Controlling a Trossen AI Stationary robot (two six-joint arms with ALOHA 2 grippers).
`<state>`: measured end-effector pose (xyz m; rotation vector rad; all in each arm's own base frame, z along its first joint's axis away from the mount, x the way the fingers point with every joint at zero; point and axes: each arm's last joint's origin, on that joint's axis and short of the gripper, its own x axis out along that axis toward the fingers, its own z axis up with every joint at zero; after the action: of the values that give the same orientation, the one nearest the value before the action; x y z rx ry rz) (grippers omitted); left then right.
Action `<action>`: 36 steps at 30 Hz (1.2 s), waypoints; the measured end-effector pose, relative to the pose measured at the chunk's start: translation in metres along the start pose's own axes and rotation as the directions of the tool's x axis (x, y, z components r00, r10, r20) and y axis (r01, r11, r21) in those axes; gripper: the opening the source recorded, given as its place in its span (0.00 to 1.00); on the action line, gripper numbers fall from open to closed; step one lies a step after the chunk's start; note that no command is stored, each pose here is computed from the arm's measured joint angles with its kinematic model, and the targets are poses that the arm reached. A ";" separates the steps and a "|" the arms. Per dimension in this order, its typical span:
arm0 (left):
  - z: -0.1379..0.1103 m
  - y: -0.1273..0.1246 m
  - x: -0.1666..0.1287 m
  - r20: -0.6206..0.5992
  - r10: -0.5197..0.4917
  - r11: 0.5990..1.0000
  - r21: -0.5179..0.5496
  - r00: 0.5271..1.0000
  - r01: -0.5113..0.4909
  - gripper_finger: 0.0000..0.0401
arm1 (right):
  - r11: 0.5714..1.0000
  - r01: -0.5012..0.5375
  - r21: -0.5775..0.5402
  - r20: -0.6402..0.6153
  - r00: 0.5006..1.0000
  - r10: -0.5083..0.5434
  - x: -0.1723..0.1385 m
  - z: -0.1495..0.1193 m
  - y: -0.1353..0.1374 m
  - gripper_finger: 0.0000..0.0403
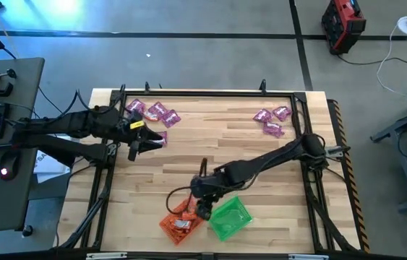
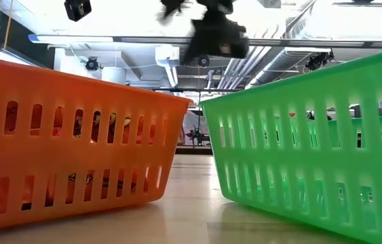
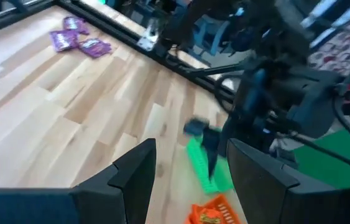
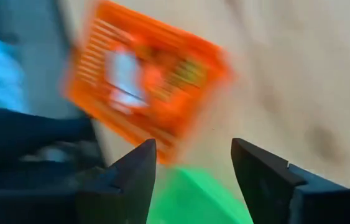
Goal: Sort candy by brand, put in halloween buckets
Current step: Put the orange candy into the orange basket
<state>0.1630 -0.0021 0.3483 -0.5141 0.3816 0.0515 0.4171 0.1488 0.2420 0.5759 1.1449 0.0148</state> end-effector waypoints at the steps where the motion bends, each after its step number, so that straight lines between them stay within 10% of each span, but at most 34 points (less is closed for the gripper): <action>1: 0.000 0.001 0.003 -0.003 0.011 1.000 0.000 1.000 -0.011 0.46 | 0.998 0.057 -0.013 -0.018 0.998 -0.057 -0.005 -0.004 -0.004 0.51; 7: -0.004 0.004 0.032 -0.083 0.056 0.995 -0.075 0.995 -0.062 0.46 | 0.935 0.345 -0.082 -0.194 0.915 -0.354 -0.028 -0.045 -0.057 0.51; 13: -0.014 0.038 0.082 -0.339 0.206 0.950 -0.155 0.918 -0.271 0.46 | 0.953 0.274 0.128 -0.156 0.955 -0.253 -0.050 -0.088 -0.119 0.51; 18: 0.019 0.097 0.080 -0.453 0.497 0.794 -0.108 0.740 -0.599 0.46 | 0.968 0.155 0.199 0.009 0.987 -0.160 -0.072 -0.110 -0.148 0.51; 23: 0.029 0.179 0.066 -0.655 0.545 0.581 -0.155 0.523 -0.799 0.46 | 0.984 0.042 0.175 0.154 0.986 -0.070 -0.084 -0.121 -0.162 0.51; 36: -0.003 0.282 0.071 -0.821 0.483 0.404 -0.098 0.304 -0.909 0.46 | 0.985 -0.040 0.166 0.289 0.957 -0.010 -0.080 -0.119 -0.167 0.51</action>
<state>0.1875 0.2386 0.1868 -0.9153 1.4109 0.9879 0.2343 0.0322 0.2030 0.7139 0.8606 -0.1524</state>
